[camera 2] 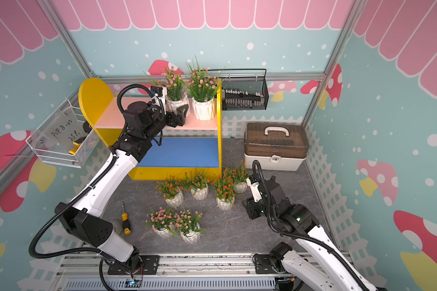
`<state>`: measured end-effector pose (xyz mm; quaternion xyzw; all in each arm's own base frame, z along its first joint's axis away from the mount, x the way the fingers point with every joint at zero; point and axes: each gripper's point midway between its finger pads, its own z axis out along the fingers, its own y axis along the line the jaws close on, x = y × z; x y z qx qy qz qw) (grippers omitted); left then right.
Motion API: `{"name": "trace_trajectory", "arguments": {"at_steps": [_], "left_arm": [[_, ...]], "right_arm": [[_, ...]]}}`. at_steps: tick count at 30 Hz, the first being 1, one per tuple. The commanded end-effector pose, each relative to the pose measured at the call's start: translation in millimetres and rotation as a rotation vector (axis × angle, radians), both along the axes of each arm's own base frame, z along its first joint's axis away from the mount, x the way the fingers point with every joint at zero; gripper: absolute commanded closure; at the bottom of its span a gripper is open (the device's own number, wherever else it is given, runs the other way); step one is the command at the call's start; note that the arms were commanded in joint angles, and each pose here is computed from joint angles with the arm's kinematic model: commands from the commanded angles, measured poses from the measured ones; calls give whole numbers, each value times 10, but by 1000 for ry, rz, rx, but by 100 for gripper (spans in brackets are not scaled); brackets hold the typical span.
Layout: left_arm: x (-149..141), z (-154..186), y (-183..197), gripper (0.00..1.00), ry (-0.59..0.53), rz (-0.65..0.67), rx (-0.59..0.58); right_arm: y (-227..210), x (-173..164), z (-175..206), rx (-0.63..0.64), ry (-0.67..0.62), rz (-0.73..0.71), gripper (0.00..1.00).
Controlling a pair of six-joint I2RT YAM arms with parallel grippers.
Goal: Place the baby's breath potted plants on the rack by color
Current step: Place the baby's breath potted plant on the rack.
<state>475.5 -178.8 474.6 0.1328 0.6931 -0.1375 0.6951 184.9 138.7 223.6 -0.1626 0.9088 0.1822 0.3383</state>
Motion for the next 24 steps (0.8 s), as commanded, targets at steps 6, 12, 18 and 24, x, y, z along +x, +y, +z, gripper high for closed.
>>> {"name": "trace_trajectory", "arguments": {"at_steps": [6, 12, 18, 24], "left_arm": [[-410, 77, 222, 1, -9, 27, -25], [-795, -148, 218, 1, 17, 8, -59], [-1240, -434, 55, 1, 25, -10, -19], [-1562, -789, -10, 1, 57, -49, -13]], "right_arm": [[17, 73, -11, -18, -5, 1, 61], [135, 122, -132, -4, 34, 23, 63], [261, 151, -287, 23, 79, 44, 65], [408, 90, -388, 64, 109, 69, 67]]}}
